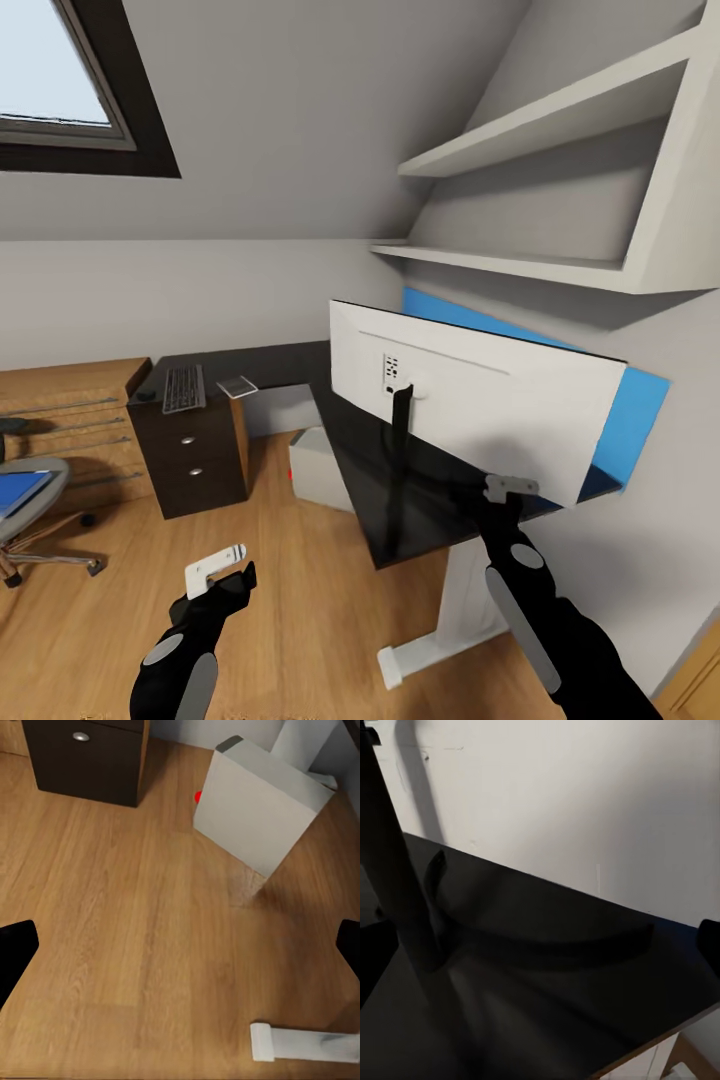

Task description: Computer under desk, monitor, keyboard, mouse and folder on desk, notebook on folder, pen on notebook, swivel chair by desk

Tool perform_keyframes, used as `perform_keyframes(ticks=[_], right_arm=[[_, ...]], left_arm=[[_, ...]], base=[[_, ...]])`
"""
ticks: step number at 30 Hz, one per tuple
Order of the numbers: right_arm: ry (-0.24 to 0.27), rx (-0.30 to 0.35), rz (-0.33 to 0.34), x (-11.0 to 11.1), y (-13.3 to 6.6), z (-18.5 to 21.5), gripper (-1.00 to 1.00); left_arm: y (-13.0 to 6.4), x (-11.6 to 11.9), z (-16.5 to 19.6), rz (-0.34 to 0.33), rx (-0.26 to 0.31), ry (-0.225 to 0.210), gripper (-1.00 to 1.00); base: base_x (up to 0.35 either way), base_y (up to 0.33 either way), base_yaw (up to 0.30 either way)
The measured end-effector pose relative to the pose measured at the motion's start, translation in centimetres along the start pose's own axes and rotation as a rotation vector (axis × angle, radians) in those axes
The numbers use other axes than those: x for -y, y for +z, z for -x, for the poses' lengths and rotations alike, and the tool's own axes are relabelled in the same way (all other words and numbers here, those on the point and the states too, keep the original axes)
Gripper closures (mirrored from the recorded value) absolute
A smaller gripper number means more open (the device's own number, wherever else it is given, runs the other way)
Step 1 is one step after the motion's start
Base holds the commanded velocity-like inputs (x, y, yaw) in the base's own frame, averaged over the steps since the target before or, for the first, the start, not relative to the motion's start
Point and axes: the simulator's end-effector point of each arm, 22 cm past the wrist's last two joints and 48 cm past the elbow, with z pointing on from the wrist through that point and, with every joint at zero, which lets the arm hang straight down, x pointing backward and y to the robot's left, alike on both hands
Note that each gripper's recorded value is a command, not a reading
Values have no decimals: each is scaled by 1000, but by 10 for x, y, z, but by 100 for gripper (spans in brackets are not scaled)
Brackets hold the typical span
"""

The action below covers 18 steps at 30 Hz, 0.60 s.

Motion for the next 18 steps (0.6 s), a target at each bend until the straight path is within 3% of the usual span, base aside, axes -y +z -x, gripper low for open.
perform_keyframes(ticks=[14, 18], right_arm=[[-5, 2, -4, 2, 1, 0, -100], [-6, 1, -5, 3, 1, -1, -100]], left_arm=[[1, 0, 0, 1, 1, 1, -100], [1, 0, -1, 2, -1, 0, -100]], base=[[0, -308, 263], [44, -311, 106]])
